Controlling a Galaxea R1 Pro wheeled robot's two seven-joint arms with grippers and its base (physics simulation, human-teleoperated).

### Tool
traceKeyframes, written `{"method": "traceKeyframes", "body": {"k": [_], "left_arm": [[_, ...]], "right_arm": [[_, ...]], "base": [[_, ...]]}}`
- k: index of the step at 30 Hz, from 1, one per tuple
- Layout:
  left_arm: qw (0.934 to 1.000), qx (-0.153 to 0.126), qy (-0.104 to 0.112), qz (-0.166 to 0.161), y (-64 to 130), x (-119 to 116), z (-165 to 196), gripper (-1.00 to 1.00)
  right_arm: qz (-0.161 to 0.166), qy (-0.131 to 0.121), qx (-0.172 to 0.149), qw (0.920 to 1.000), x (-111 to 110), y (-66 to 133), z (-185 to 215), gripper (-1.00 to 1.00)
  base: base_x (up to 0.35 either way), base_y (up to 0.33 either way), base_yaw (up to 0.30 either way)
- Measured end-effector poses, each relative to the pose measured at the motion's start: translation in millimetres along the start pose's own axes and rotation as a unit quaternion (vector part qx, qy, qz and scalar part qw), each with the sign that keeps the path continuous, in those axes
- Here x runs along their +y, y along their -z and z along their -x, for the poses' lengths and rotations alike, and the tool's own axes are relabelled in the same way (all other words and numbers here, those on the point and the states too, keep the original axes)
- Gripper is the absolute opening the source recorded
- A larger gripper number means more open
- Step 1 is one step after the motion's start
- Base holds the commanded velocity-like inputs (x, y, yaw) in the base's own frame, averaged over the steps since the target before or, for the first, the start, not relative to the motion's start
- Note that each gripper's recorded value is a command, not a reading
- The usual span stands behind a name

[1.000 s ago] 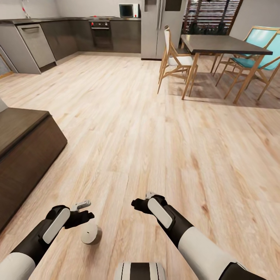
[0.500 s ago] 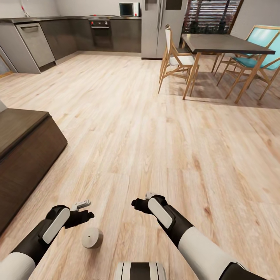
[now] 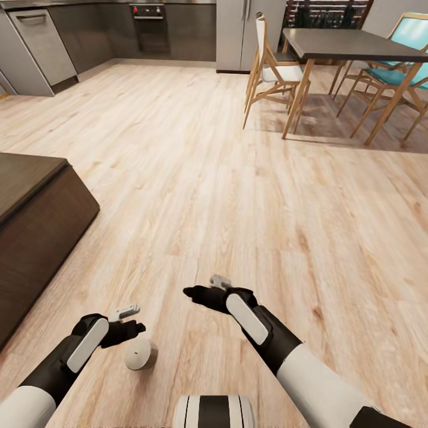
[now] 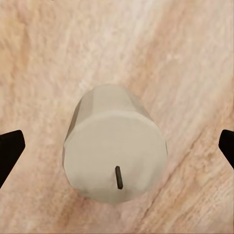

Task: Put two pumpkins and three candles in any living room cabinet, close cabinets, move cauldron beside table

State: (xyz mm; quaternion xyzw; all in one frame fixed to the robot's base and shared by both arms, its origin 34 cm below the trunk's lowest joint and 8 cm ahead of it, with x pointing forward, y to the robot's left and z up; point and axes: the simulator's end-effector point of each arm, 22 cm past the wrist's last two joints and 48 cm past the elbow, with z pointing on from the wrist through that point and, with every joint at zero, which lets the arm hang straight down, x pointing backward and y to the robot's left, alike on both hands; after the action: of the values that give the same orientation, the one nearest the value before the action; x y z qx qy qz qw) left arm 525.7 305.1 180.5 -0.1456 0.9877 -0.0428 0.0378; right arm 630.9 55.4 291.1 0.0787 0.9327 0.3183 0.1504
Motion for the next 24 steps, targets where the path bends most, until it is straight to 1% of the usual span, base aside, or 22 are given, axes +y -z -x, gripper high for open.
{"method": "traceKeyframes", "body": {"k": [1,2,3,4,6,9,12,24], "left_arm": [[1.0,-0.002,0.001,0.0,-1.9,0,0,1.0],[1.0,-0.004,0.002,0.001,-3.7,0,1,1.0],[1.0,-0.004,0.003,0.002,-5.6,1,0,1.0],[1.0,-0.003,0.003,0.002,-7.4,1,-1,1.0],[1.0,0.0,0.004,0.003,-11.0,2,-3,1.0],[1.0,0.004,0.004,0.005,-16.4,4,-7,1.0],[0.9999,0.01,0.005,0.006,-21.7,5,-11,1.0],[0.9993,0.034,0.007,0.011,-42.4,10,-30,1.0]], "right_arm": [[0.032,0.012,-0.024,0.9991,24,11.6,20,1.0],[0.069,0.03,-0.059,0.9954,51,33.8,46,1.0],[0.087,0.043,-0.081,0.992,60,50.1,59,1.0],[0.101,0.056,-0.101,0.9882,64,68.9,68,1.0],[0.108,0.064,-0.112,0.9857,60,82.2,73,1.0],[0.111,0.066,-0.115,0.9849,55,85.9,73,1.0],[0.111,0.063,-0.112,0.9855,50,82.8,71,1.0],[0.102,0.051,-0.096,0.9888,29,61.8,60,1.0]], "base": [[0.0,0.0,0.0],[0.0,0.0,0.0],[0.0,0.0,0.0],[0.0,0.0,0.0],[0.0,0.0,0.0],[0.0,0.0,0.0],[0.0,0.0,0.0],[0.0,0.0,0.0]]}}
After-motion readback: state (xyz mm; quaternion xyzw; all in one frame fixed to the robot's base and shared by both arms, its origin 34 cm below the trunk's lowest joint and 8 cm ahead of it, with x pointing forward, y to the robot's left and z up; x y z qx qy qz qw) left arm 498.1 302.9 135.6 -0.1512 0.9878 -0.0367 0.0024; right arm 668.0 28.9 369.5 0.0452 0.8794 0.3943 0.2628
